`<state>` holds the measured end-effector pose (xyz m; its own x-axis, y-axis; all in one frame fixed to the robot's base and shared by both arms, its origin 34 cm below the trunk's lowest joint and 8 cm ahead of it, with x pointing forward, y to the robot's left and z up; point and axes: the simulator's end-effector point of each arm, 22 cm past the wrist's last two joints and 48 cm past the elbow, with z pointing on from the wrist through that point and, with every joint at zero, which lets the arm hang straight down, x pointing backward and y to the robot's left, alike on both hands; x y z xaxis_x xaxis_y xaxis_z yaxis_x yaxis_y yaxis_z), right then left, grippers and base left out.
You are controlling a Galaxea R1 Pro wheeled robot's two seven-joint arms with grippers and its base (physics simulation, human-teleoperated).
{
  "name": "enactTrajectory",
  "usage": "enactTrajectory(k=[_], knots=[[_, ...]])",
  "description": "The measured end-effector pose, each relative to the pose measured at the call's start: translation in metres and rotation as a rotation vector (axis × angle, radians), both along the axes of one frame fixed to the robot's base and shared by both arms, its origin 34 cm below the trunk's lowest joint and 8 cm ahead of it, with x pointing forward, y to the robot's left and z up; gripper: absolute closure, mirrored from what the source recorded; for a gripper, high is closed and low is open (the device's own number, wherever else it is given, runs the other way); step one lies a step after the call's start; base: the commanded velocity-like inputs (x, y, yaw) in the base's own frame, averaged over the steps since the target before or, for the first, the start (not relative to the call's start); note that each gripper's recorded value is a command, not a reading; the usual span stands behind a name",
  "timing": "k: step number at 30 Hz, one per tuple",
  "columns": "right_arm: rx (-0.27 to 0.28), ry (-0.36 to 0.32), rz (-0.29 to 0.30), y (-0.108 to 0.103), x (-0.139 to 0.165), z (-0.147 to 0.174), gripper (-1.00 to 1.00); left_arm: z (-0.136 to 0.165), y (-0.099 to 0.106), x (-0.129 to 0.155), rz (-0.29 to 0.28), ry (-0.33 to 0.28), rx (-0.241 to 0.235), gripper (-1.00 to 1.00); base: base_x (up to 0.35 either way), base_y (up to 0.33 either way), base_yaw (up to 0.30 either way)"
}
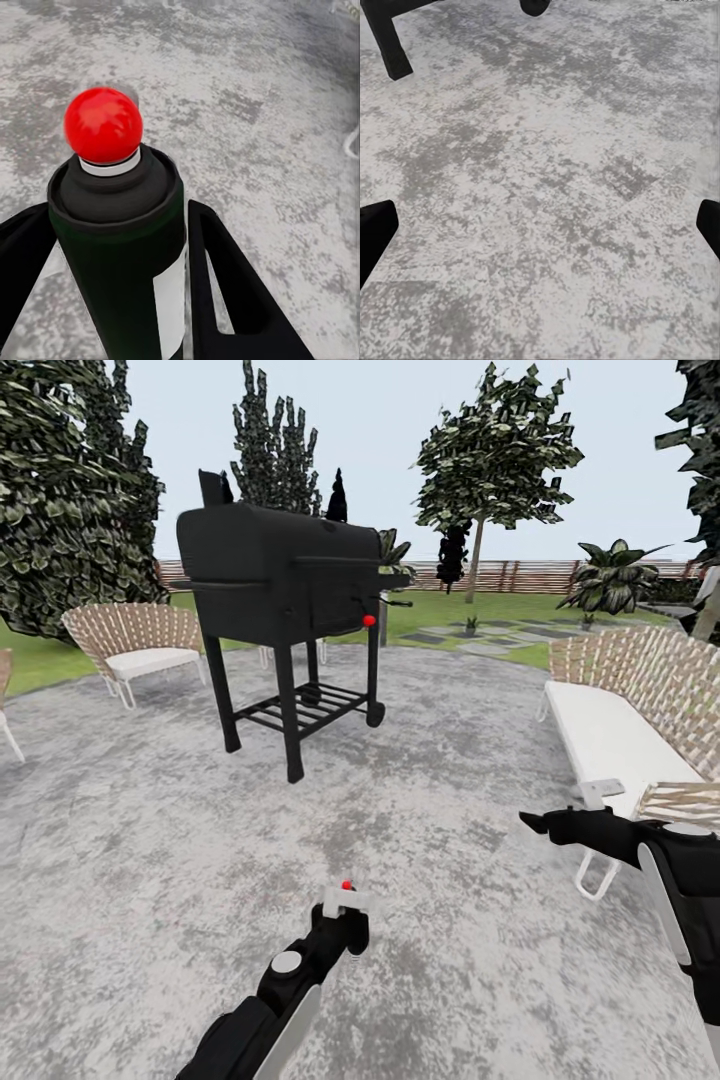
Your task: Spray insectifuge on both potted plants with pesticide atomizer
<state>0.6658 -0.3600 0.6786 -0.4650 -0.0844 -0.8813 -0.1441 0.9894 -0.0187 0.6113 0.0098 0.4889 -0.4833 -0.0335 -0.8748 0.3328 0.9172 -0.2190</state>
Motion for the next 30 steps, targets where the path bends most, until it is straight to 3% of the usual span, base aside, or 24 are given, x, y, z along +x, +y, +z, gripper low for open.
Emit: enactTrajectory(k=[14, 23, 26, 27, 30], knots=[[0.006, 0.002, 0.008, 0.002, 0.0, -0.001, -1.0, 0.001, -0.01, -0.003, -0.011, 0.015, -0.012, 1.0, 0.331, -0.043, -0.002], [0.019, -0.018, 0.037, 0.015, 0.002, 0.001, -1.0, -0.006, -0.015, -0.009, -0.025, 0.063, -0.018, 1.0, 0.338, -0.002, 0.0], [0.093, -0.027, 0.085, 0.049, 0.004, 0.001, -1.0, -0.008, -0.016, -0.011, -0.023, 0.086, -0.047, 1.0, 0.339, 0.0, 0.0], [0.144, -0.033, 0.119, 0.072, 0.005, 0.002, -1.0, -0.009, -0.016, -0.012, -0.021, 0.093, -0.057, 1.0, 0.339, 0.0, 0.0], [0.22, -0.049, 0.171, 0.109, 0.005, 0.005, -1.0, -0.009, -0.016, -0.012, -0.016, 0.099, -0.069, 1.0, 0.34, 0.0, -0.002]])
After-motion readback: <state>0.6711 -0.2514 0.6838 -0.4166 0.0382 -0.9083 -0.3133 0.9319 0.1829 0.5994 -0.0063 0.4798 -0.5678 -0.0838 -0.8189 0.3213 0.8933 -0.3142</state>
